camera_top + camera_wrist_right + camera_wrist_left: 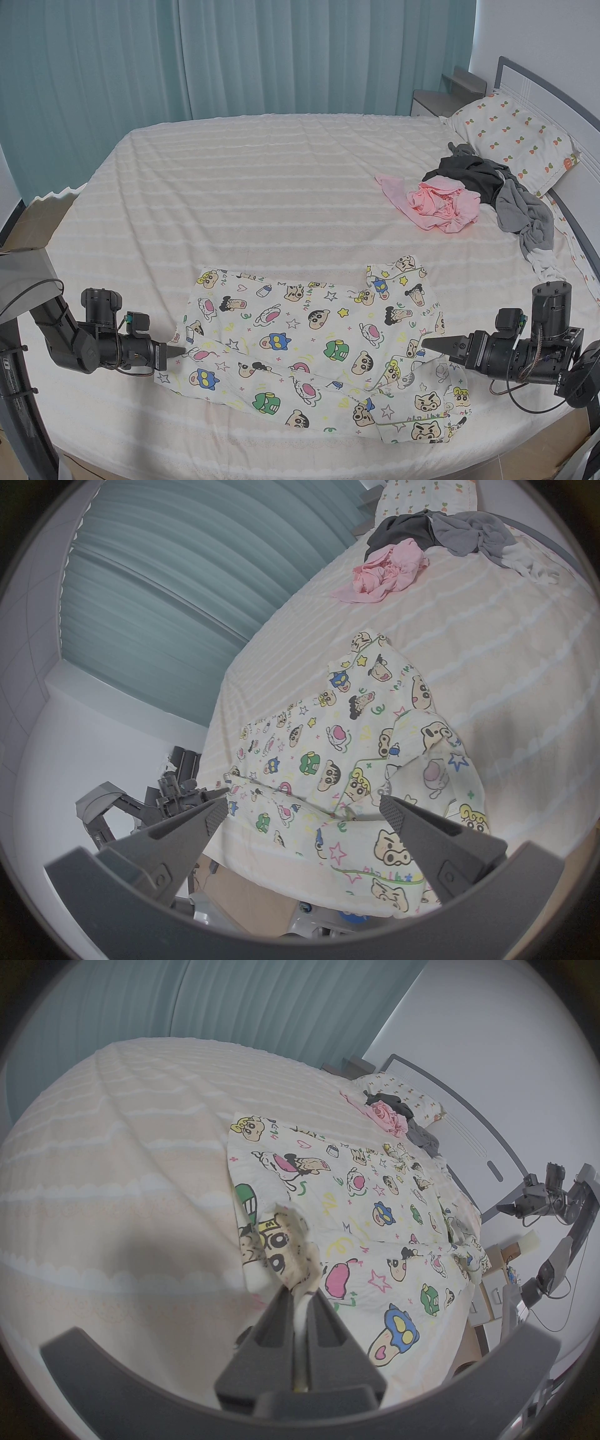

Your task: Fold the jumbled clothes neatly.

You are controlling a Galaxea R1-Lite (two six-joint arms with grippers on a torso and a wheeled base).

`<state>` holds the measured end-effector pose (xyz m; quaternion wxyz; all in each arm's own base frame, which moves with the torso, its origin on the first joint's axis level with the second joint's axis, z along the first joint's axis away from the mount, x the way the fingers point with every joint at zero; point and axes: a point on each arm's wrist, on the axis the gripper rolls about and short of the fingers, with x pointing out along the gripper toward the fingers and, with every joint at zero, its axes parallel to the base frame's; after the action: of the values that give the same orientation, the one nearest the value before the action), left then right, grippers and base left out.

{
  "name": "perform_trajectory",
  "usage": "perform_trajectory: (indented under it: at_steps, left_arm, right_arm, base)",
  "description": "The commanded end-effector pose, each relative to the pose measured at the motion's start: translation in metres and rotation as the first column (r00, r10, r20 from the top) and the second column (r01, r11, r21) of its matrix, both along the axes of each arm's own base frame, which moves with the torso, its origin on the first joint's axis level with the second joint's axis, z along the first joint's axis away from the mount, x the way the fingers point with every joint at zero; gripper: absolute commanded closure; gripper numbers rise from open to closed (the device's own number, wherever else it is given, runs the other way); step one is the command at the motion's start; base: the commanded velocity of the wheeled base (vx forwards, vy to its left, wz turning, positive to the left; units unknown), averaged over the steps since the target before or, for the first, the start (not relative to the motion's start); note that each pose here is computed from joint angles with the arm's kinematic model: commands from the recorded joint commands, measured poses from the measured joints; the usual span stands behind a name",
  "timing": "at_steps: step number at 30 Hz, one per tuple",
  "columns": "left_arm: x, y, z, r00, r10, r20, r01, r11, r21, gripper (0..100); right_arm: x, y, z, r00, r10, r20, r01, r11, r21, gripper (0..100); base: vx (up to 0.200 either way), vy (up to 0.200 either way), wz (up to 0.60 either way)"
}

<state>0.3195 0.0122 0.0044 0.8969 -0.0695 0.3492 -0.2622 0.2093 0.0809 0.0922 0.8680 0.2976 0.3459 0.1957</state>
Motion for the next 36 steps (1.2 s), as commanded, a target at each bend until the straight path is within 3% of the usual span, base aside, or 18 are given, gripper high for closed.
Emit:
perform_trajectory:
  at_steps: [1,4,9,19,36]
  left_arm:
    - [-0.001,-0.001,0.001,1.0,-0.001,0.001,0.001,1.0,0.002,100]
    - [-0.001,-0.001,0.0,1.0,0.0,0.0,0.0,1.0,0.004,100]
    - [-0.001,-0.002,0.001,1.0,0.0,0.003,0.0,1.0,0.004,100]
    - [-0.002,-0.004,0.002,1.0,-0.003,-0.003,0.003,1.0,0.001,100]
    - [-0.005,-0.004,0.001,1.0,-0.001,-0.014,0.001,1.0,-0.001,100]
  right_arm:
    - [0.009,-0.007,-0.025,0.997,-0.006,-0.073,0.0,0.997,-0.081,0]
    - [0.012,-0.015,-0.046,0.993,0.012,-0.12,-0.032,0.986,-0.165,0]
    - [0.02,-0.028,-0.075,0.978,-0.003,-0.207,-0.045,0.973,-0.226,0]
    - [0.023,-0.034,-0.095,0.961,0.093,-0.262,-0.145,0.972,-0.187,0]
    - [0.016,-0.026,-0.096,0.942,0.235,-0.242,-0.277,0.948,-0.159,0]
  base:
    - [0.0,0.0,0.0]
    - [0.0,0.0,0.0]
    - [0.0,0.0,0.0]
    - [0.0,0.0,0.0]
    - [0.0,0.0,0.0]
